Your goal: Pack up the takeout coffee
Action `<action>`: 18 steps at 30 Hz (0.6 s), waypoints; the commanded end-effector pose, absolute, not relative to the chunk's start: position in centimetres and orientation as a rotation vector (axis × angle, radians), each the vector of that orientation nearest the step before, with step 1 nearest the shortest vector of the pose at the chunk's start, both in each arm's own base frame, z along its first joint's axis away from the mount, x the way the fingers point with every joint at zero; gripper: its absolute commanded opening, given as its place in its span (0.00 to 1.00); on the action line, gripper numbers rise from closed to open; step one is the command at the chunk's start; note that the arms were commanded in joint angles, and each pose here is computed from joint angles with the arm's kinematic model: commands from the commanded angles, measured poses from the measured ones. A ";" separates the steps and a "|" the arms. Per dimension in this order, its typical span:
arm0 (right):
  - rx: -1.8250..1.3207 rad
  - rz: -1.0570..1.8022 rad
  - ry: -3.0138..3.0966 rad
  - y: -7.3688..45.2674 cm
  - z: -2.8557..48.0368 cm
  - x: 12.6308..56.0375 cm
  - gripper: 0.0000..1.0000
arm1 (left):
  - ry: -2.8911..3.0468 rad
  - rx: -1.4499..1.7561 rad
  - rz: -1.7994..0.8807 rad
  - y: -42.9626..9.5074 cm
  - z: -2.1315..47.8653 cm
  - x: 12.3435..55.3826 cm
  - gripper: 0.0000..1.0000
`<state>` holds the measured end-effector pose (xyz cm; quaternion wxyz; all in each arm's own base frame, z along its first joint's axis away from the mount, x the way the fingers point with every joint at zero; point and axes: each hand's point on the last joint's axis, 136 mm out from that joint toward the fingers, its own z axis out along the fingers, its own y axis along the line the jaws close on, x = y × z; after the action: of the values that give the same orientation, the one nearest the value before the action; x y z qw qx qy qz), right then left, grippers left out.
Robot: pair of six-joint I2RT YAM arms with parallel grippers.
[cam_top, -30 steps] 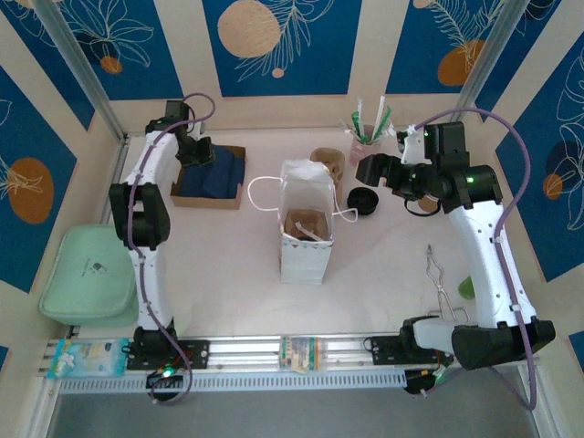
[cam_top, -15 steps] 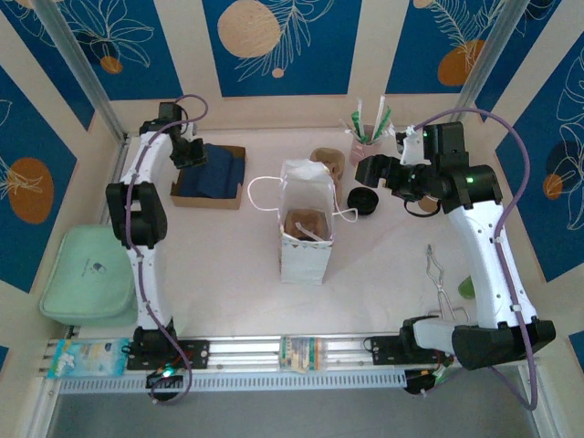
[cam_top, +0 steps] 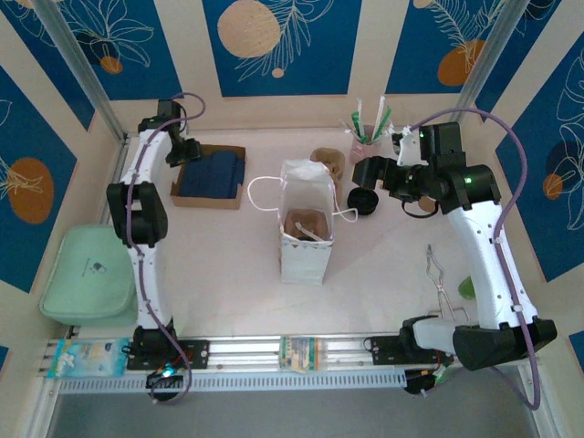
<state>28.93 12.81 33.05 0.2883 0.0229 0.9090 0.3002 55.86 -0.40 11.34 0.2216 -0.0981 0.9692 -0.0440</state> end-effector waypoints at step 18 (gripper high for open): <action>0.031 0.779 2.404 13.1 33.9 28.8 0.93 | 2.678 0.162 0.058 -9.9 11.3 55.8 0.69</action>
<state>29.05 13.06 32.78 0.2867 0.0220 0.9120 0.2925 56.08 -10.26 12.93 0.2528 0.0421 0.9666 -0.0084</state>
